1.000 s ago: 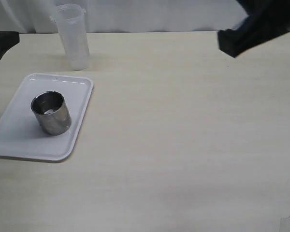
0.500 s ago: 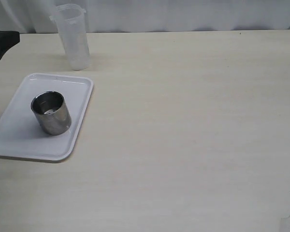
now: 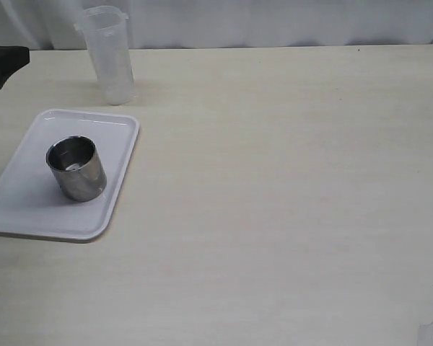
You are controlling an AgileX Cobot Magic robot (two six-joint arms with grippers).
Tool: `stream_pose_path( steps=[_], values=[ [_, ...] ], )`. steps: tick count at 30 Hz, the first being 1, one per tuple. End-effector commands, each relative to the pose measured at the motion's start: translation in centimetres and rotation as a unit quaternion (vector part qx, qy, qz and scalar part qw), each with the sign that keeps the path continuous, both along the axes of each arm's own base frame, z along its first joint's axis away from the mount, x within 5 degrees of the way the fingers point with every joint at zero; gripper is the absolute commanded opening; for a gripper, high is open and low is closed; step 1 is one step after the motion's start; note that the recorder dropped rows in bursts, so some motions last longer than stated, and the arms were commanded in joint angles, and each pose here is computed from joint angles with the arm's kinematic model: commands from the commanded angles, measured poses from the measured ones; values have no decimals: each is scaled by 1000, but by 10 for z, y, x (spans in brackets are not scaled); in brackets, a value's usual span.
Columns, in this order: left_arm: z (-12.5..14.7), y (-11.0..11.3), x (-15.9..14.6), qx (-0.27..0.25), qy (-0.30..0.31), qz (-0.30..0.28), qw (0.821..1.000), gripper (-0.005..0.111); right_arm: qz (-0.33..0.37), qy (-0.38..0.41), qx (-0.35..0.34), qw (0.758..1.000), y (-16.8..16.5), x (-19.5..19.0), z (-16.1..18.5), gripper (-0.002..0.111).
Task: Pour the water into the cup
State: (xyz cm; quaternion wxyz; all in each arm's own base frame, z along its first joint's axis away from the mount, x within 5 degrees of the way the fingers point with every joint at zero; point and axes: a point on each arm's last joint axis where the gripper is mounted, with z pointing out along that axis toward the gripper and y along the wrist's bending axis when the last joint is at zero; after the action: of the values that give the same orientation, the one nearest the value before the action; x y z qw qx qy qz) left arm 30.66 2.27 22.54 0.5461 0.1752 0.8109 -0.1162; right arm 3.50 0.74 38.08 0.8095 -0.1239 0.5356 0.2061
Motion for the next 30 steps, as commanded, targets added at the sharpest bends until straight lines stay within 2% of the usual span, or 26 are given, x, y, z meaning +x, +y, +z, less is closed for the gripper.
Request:
stream_pose_path(
  steps=[1, 13, 17, 22, 24, 27, 30],
  values=[
    [1, -1, -1, -7, -2, 0, 1000, 84, -1, -9, 12, 1000, -5, -6, 0, 4],
    [1, -1, -1, -7, -2, 0, 1000, 84, 3, -4, 21, 1000, -6, -6, -1, 4],
    [1, -1, -1, -7, -2, 0, 1000, 84, 44, 75, 76, 993, 1, 1, -20, 4],
    [1, -1, -1, -7, -2, 0, 1000, 84, 80, 206, 132, 966, 15, 15, -69, 4],
    [1, -1, -1, -7, -2, 0, 1000, 84, 73, 224, 113, 965, 17, 19, -85, 4],
    [1, -1, -1, -7, -2, 0, 1000, 84, 88, 191, 8, 978, 28, 19, -109, 4],
    [1, -1, -1, -7, -2, 0, 1000, 84, 104, 145, -66, 982, 35, 17, -121, 4]
  ],
)
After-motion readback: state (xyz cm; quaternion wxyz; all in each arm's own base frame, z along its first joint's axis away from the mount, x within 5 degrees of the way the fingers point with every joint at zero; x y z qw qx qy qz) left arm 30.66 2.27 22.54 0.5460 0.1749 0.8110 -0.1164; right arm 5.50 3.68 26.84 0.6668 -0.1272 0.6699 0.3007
